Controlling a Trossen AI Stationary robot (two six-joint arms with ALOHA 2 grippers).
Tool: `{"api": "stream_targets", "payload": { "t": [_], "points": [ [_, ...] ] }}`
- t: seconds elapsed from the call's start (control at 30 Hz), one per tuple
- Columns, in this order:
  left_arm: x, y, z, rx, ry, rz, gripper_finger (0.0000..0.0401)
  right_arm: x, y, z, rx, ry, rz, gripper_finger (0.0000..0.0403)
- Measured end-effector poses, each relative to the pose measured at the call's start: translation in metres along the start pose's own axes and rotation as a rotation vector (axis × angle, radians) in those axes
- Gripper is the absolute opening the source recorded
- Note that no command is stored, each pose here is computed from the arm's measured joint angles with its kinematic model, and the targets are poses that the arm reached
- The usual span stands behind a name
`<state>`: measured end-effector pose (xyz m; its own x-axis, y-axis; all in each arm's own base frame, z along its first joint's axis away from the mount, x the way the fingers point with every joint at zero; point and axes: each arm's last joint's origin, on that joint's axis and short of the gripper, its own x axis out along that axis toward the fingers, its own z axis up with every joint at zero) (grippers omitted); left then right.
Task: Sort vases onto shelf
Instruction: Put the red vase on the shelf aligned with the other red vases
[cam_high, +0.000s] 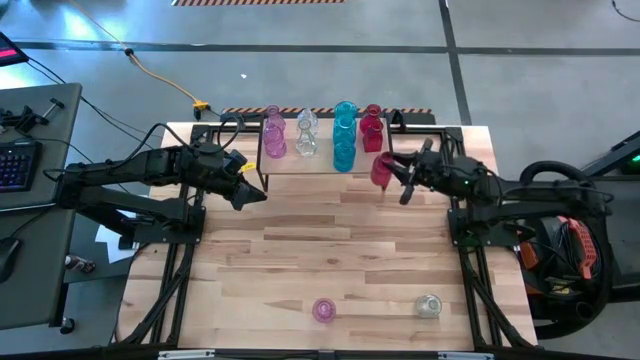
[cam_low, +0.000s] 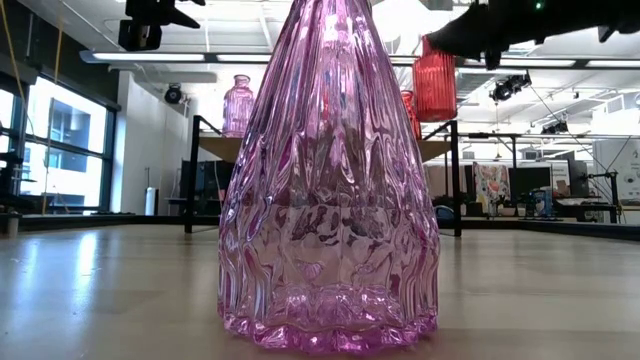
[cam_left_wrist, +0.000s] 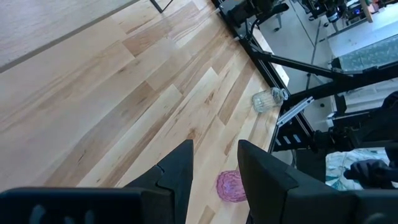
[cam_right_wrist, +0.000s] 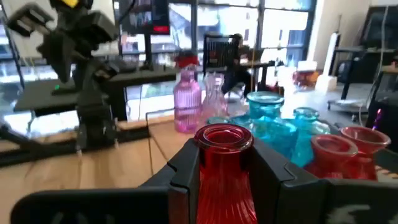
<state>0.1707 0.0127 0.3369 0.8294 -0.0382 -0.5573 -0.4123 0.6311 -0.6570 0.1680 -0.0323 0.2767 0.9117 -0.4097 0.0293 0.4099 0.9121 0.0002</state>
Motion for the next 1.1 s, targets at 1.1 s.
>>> {"api": "stream_targets", "payload": {
  "t": [1.1],
  "points": [
    [0.0, 0.002, 0.003, 0.191, -0.087, 0.095, 0.0117, 0.022, -0.002, -0.027, -0.031, -0.042, -0.128, 0.0073]
  ]
}}
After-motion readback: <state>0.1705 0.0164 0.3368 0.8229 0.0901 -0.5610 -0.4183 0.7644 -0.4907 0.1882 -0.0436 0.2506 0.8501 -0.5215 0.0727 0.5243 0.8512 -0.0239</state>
